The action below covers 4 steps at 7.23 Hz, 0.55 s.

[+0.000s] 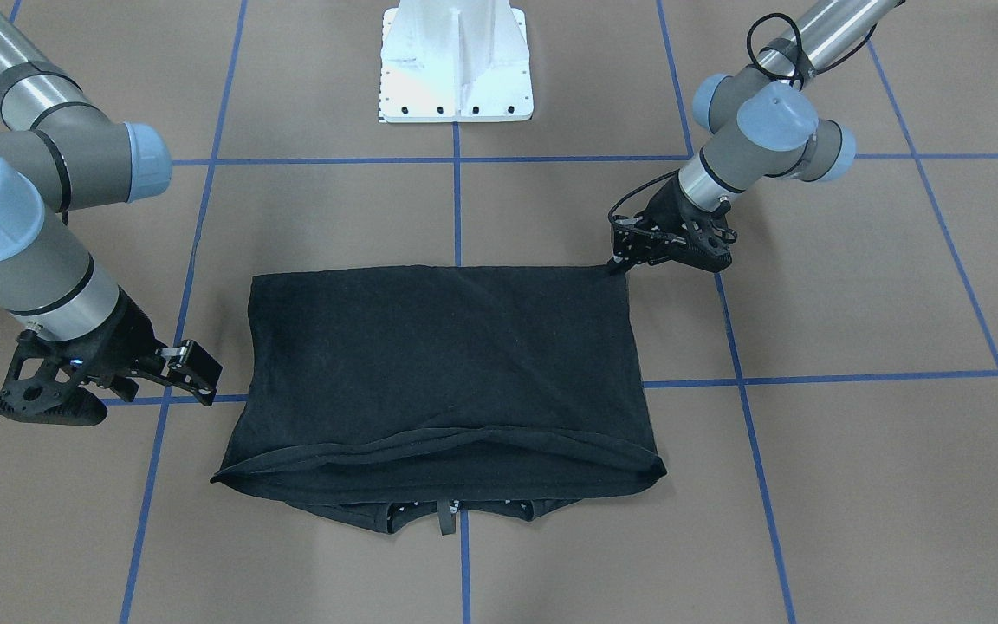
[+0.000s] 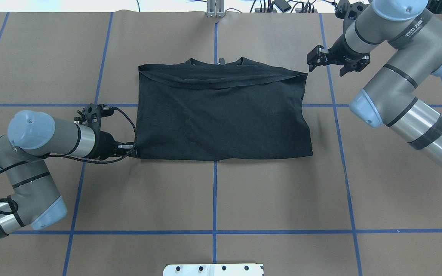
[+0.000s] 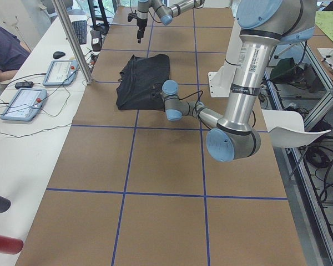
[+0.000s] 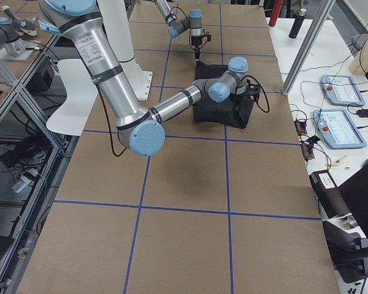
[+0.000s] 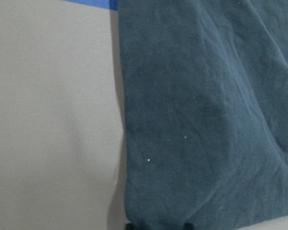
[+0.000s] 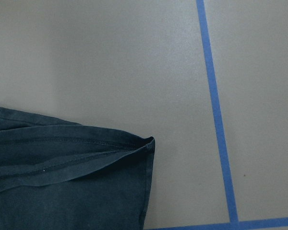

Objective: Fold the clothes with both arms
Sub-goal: 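Grasp the shirt's side edge with the left gripper, then drag the shirt with the left gripper away from the robot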

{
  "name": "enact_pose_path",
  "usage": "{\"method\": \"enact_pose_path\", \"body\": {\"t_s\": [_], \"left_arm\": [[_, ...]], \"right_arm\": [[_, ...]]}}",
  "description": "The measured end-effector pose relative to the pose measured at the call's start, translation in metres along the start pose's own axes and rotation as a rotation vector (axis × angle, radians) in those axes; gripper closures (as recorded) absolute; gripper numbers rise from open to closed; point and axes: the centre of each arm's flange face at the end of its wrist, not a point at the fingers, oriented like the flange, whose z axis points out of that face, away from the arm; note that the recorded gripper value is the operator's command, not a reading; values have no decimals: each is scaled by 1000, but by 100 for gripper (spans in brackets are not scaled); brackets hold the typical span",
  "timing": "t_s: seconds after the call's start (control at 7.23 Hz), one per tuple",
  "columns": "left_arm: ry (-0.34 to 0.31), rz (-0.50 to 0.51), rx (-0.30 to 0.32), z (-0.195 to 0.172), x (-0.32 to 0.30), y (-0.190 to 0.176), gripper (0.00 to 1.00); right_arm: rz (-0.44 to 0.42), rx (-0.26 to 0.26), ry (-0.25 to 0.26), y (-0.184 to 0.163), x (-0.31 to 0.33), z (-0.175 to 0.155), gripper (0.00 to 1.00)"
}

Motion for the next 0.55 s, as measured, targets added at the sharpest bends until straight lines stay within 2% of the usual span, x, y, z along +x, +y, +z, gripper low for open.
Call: {"method": "enact_pose_path", "body": {"t_s": [0.28, 0.55], "left_arm": [[4, 2, 12, -10, 0, -9, 100], [-28, 49, 56, -44, -19, -53, 100]], "right_arm": [[0, -1, 1, 1, 0, 1, 1], [-2, -6, 1, 3, -2, 3, 1]]}}
